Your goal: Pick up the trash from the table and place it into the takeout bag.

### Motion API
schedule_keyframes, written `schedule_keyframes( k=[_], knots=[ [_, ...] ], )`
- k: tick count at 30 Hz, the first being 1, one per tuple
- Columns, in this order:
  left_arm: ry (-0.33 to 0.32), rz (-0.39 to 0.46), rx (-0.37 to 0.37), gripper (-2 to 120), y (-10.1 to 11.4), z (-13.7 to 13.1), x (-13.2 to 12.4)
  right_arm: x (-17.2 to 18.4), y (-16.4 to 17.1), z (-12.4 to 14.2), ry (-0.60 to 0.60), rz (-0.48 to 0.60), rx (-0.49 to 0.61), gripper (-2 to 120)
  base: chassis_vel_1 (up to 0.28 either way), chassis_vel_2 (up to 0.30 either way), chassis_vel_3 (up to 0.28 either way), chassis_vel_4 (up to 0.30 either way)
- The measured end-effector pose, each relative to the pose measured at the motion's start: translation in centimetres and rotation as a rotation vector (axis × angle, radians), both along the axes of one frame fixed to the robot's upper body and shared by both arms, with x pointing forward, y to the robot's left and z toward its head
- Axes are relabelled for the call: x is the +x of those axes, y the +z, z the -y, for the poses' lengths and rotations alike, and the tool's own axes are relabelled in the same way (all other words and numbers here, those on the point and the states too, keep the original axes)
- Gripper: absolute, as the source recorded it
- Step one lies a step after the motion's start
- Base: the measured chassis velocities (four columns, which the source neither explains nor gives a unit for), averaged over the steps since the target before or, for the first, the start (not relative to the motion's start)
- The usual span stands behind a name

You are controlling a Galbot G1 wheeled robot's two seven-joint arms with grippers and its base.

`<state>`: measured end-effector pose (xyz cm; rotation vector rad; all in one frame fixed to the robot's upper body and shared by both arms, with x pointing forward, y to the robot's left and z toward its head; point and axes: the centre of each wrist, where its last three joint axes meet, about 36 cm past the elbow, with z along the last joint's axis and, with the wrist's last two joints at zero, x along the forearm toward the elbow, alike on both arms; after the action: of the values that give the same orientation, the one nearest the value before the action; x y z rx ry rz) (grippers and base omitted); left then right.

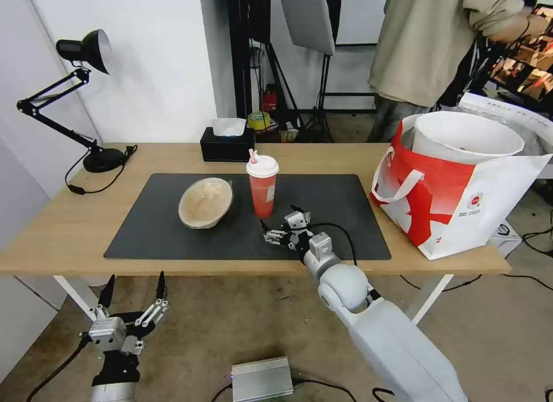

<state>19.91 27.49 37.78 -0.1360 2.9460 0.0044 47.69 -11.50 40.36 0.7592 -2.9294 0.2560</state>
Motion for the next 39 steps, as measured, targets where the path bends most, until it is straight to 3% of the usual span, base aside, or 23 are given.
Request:
schedule_keyframes(
  k=[21,39],
  knots=[
    [0.006,-0.013,-0.007,100,-1.1,-0.1,0.3,3.6,0.4,-2.5,-0.009,0.010,0.013,100,0.000,0.000,0.000,0.000],
    [0.010,-0.017,-0.015,100,-1.6,-0.3,0.6,6.6,1.2,-3.0,-0.005,0.044,-0.007,100,0.000,0.000,0.000,0.000]
  ],
)
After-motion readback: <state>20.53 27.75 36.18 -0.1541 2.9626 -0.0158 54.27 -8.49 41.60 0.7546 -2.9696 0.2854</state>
